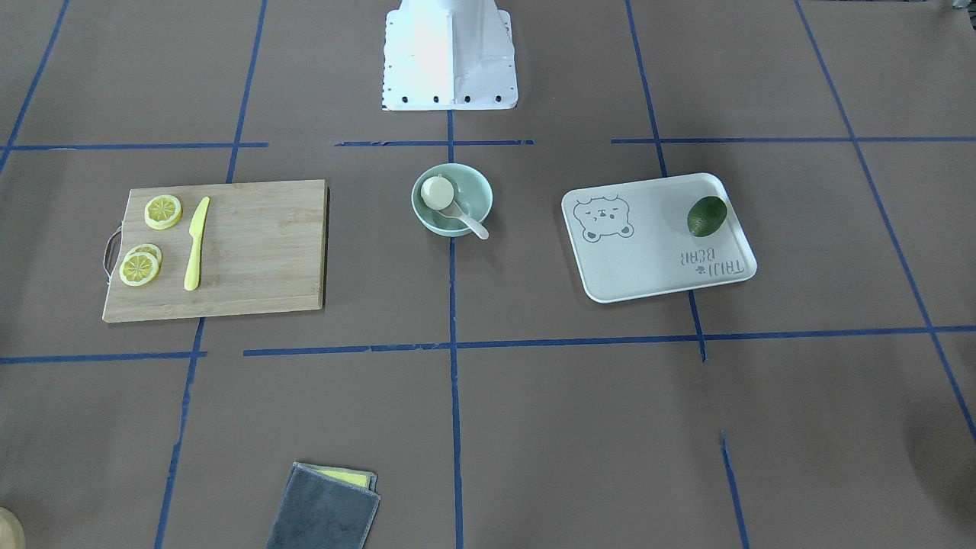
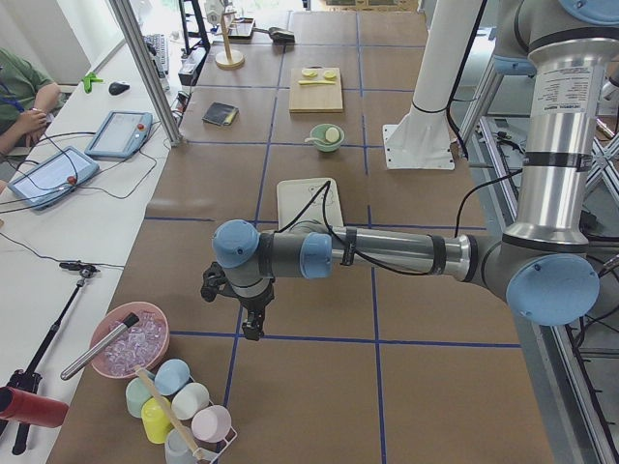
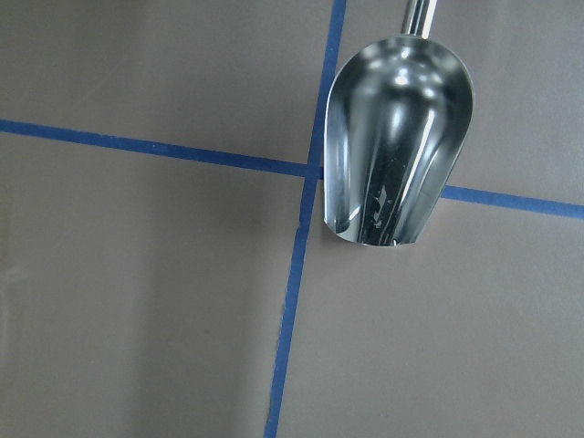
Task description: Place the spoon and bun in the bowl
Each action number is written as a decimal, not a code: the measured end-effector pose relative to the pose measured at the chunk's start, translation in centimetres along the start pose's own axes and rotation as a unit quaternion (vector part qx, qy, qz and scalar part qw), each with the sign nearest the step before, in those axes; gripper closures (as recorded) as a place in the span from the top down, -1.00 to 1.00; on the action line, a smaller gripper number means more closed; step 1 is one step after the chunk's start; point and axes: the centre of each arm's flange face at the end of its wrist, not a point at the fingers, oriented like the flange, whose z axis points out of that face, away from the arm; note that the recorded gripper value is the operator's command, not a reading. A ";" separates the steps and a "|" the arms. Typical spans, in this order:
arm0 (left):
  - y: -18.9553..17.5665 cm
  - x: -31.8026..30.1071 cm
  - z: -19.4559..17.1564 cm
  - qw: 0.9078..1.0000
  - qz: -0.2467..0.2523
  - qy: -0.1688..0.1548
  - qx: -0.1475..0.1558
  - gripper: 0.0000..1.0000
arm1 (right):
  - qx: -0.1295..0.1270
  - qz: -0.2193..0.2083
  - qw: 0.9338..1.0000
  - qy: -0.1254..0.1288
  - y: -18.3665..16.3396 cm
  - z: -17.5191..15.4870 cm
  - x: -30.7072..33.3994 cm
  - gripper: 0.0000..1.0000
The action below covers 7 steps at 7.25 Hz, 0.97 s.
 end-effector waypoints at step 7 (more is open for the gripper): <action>0.4 -0.2 0.3 1.000 -0.004 0.001 -0.003 1.00 | 0.022 0.042 0.999 -0.008 -0.7 -0.9 -1.0 1.00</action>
